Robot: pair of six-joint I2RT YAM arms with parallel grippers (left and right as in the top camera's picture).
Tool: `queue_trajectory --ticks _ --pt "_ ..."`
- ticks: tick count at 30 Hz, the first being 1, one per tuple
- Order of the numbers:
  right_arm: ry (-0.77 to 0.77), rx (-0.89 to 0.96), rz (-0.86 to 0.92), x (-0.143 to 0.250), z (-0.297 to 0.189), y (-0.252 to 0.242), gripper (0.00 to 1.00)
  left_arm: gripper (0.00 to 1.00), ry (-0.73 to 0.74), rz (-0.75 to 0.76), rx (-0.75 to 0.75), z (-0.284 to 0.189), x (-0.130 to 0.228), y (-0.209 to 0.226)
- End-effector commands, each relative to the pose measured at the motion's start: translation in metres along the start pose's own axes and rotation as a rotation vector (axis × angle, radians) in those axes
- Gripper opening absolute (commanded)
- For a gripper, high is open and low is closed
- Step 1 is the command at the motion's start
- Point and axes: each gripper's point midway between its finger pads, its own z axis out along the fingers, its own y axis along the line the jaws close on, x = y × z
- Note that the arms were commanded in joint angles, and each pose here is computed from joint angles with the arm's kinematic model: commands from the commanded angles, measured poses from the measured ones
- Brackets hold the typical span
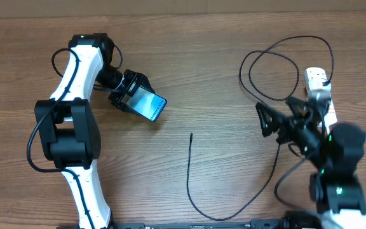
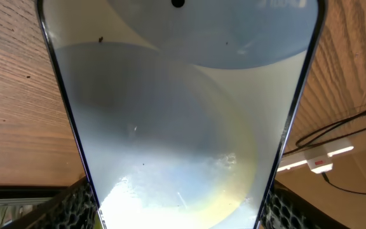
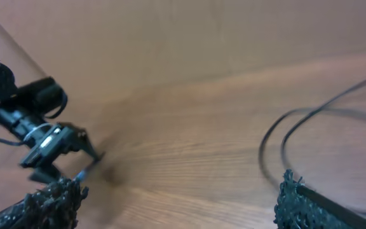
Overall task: Plug charger to phone and switch on socket
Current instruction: 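Move the right gripper up and left toward the phone in the left gripper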
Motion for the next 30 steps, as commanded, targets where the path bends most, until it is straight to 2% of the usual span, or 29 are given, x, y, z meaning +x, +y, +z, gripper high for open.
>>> queue_trajectory --ticks 1,8,12,19,24,30 --pt "0.073 -0.115 0.116 -0.016 0.01 0.022 1.0 0.04 0.004 0.047 0.025 -0.004 0.005 -0.009" --pt "0.255 -0.404 0.396 -0.02 0.035 0.057 1.0 0.04 0.007 0.046 0.027 -0.004 0.006 -0.01" --pt "0.296 -0.393 0.494 -0.013 0.054 0.044 1.0 0.04 0.015 0.039 0.034 -0.004 0.007 -0.011" --pt "0.41 -0.311 0.783 0.012 0.079 0.023 1.0 0.04 0.019 0.033 0.041 -0.004 0.008 -0.012" --pt "0.51 -0.312 0.815 0.041 0.096 0.032 1.0 0.04 0.021 -0.02 0.038 -0.003 0.009 -0.013" --pt "0.583 -0.309 0.716 0.074 0.112 0.053 1.0 0.04 0.027 -0.089 0.019 0.004 0.017 -0.016"
